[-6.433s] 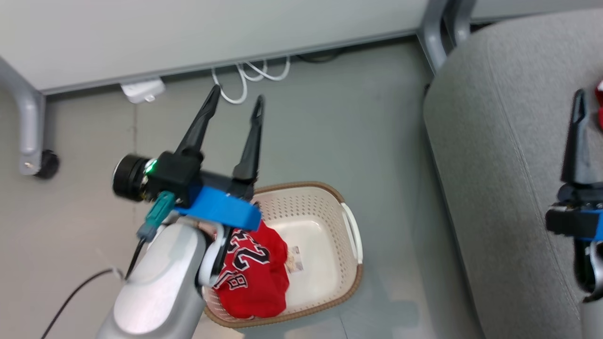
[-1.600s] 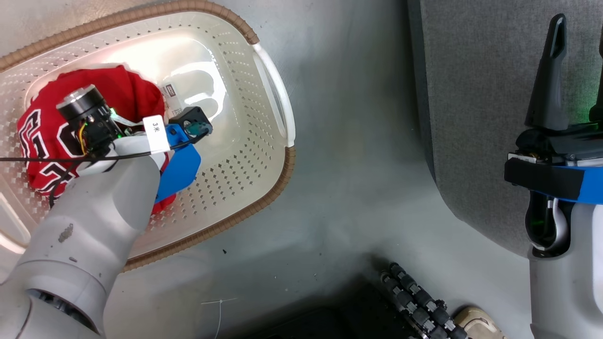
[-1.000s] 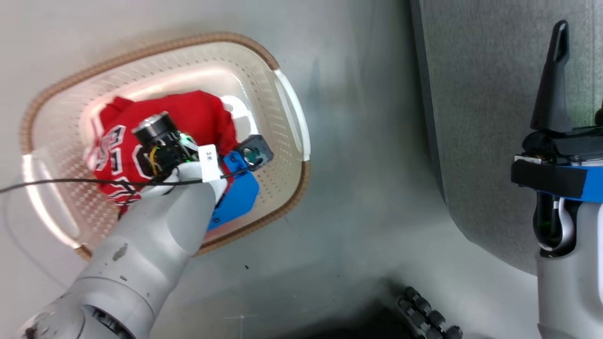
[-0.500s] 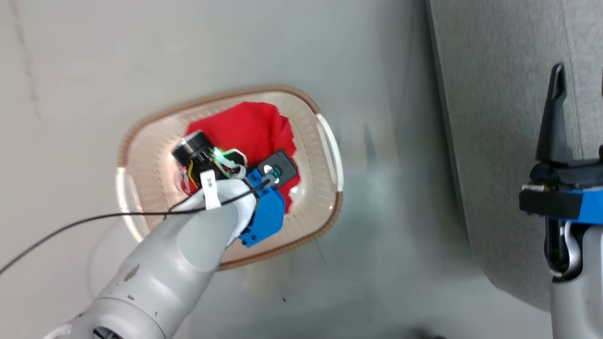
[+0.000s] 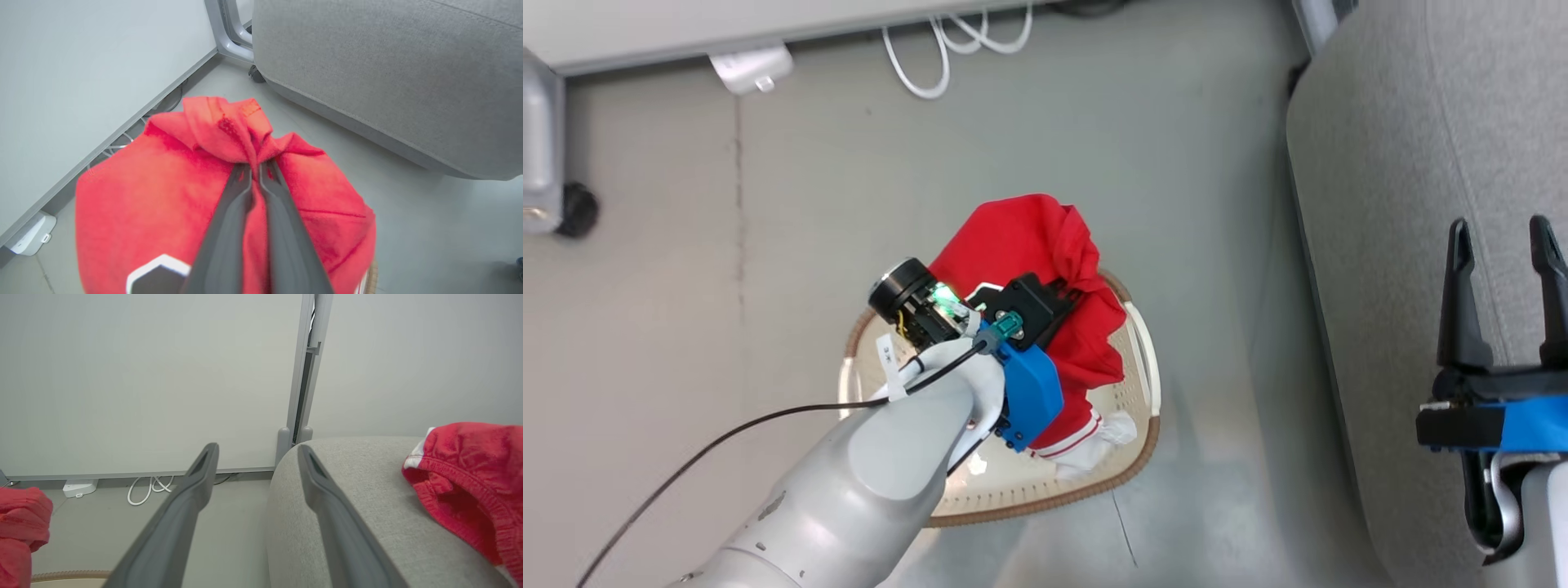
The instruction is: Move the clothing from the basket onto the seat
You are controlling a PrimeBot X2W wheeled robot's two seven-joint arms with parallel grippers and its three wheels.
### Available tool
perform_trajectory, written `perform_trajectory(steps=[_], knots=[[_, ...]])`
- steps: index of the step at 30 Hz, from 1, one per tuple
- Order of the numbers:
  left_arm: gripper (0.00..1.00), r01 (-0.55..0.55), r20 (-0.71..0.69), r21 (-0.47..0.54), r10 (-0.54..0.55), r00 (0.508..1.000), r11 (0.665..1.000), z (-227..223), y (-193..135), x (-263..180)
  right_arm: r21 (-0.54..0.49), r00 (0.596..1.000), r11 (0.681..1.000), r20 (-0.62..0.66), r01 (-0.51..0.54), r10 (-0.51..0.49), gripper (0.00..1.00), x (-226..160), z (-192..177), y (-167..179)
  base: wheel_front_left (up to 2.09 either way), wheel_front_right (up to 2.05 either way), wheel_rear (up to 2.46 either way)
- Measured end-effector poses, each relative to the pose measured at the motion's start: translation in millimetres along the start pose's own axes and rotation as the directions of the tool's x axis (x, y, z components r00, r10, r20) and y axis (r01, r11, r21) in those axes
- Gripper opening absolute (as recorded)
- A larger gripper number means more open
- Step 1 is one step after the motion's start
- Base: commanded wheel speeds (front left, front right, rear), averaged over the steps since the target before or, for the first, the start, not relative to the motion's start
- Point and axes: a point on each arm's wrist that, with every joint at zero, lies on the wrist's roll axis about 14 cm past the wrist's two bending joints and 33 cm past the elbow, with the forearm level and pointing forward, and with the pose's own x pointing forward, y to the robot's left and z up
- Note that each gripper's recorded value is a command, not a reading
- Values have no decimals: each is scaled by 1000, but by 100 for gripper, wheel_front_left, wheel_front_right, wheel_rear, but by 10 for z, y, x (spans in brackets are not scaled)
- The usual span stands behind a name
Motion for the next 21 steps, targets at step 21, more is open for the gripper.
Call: perform_trajectory(steps=[21], knots=[[0, -133, 365, 63, 101, 926, 989, 1691, -133, -809, 42, 994, 998, 100, -55, 51, 100, -559, 539, 272, 0, 0, 0]])
